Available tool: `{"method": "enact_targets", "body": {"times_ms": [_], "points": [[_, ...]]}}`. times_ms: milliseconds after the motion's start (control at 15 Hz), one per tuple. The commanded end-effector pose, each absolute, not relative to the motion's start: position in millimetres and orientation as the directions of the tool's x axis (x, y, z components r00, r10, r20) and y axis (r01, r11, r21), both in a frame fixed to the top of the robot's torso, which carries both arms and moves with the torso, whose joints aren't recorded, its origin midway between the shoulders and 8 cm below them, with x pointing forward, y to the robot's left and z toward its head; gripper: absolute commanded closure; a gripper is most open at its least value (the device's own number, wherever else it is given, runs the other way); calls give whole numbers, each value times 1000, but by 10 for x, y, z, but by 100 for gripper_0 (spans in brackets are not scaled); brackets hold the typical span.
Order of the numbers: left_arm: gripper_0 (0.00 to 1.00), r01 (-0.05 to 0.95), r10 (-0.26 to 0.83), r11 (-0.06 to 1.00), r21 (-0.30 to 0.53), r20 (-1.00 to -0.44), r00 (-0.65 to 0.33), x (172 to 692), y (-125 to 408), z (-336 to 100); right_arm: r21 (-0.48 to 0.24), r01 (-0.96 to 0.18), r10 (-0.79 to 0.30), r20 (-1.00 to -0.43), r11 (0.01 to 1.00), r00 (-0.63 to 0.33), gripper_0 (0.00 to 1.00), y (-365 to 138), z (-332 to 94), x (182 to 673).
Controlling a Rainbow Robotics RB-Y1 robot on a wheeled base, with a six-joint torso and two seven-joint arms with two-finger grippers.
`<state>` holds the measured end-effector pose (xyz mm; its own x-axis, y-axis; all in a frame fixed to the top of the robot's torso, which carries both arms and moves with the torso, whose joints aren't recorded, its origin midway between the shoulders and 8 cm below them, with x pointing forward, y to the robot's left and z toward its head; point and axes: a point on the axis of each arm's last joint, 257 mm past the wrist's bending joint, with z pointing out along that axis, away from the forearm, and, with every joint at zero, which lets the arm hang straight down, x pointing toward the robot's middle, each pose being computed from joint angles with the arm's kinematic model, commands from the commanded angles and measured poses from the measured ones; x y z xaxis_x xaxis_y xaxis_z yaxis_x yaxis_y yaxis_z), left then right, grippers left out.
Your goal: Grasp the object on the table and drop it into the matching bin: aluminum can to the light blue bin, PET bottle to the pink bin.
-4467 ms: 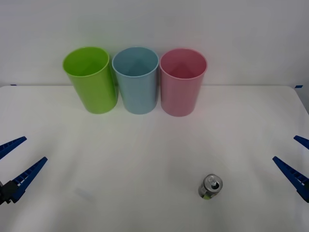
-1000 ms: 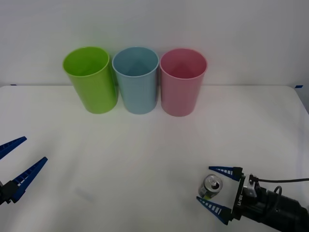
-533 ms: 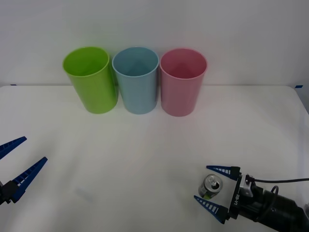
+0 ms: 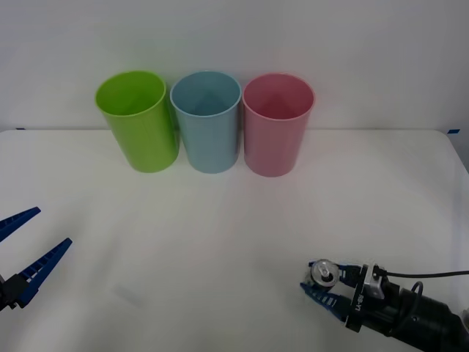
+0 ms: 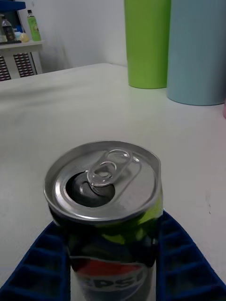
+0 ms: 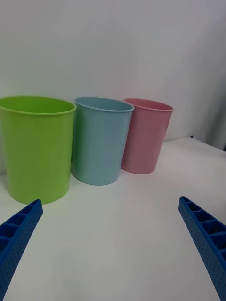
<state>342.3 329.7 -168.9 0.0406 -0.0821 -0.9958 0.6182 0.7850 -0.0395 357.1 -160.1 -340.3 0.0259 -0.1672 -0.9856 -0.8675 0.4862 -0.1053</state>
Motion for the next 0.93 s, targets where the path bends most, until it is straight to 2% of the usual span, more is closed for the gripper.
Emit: {"method": "enact_targets", "body": {"times_ms": [67, 400, 933], "points": [[0, 618, -82, 785, -39, -996, 41, 3423, 3297, -1689, -106, -867, -162, -986, 488, 29, 100, -1599, -3386, 3579], [0, 618, -82, 785, -39, -996, 41, 3423, 3297, -1689, -117, -862, -130, -990, 493, 60, 100, -1570, -3207, 3631], [0, 618, -82, 785, -39, -996, 41, 3423, 3297, -1689, -142, -817, -34, -988, 558, 149, 100, -1607, -2407, 3789]]}}
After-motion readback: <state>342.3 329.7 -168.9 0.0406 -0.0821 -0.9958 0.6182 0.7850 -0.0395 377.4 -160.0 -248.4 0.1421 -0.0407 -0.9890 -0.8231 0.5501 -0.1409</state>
